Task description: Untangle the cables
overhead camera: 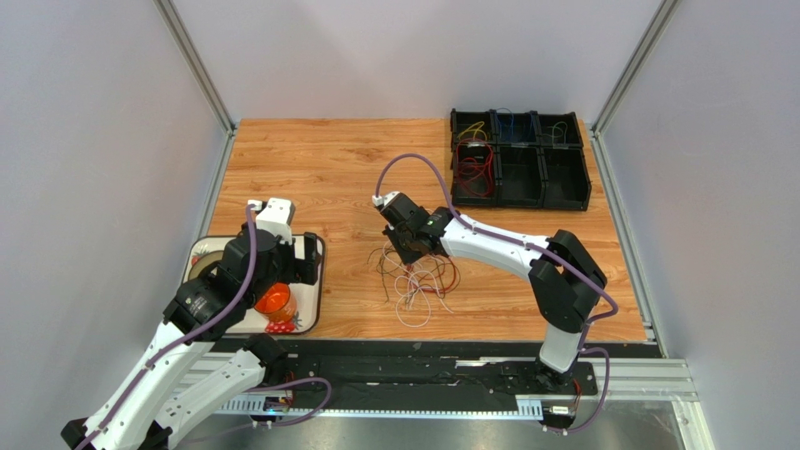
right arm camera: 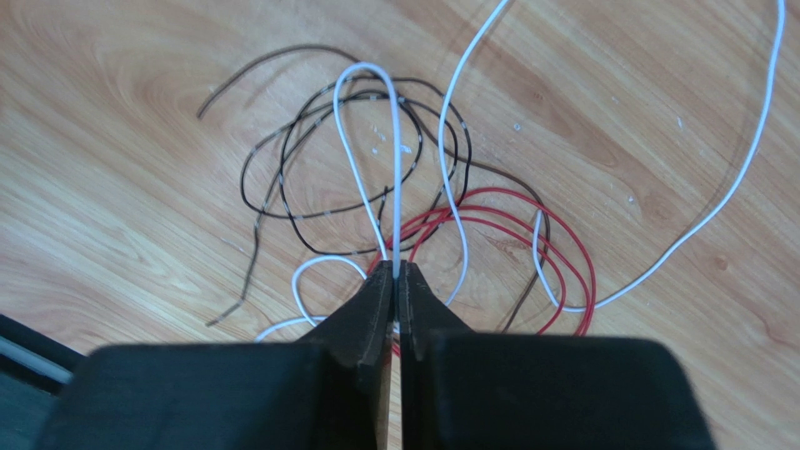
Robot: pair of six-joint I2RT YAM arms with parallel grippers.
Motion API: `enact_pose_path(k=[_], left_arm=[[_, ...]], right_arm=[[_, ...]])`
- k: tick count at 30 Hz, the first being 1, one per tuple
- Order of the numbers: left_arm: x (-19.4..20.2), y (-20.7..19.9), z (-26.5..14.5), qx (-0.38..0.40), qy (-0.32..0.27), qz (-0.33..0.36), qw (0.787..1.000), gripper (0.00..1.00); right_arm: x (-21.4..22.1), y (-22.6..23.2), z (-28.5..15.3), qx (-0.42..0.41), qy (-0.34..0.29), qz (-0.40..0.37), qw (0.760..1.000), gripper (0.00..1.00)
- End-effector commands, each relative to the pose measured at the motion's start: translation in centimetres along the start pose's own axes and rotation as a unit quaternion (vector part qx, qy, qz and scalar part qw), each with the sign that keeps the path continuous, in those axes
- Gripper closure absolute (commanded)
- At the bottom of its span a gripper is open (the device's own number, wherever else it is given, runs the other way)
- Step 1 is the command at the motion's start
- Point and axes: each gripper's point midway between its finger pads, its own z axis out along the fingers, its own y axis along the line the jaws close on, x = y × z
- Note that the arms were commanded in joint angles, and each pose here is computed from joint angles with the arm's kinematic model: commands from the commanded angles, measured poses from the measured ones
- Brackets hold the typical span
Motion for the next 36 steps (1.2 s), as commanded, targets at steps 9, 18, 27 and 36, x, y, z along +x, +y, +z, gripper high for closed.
enact_pose_path(k=[9, 18, 27, 36], left_arm=[[-1.0, 0.2, -0.2, -0.002, -0.019, -0.005, 1.0, 0.02], [-0.9, 0.1, -0.1, -0.001, -0.017, -0.003, 1.0, 0.02], [-0.9, 0.2, -0.2, -0.003, -0.02, -0.006, 1.0, 0.02], [-0.9, 0.1, 0.0, -0.001, -0.017, -0.004, 1.0, 0.02]], right_arm=[[-12.0, -1.7, -12.4, 0.057, -0.177, -0.004, 0.983, 1.0], [-19.8, -2.4, -28.9, 0.014, -0.398, 0.037, 0.916, 1.0], [-21.8, -3.8, -44.3, -0.035, -0.585, 0.066, 0.808, 1.0], [-23.3, -4.3, -56.8, -0.057, -0.711, 0.039, 0.7, 1.0]])
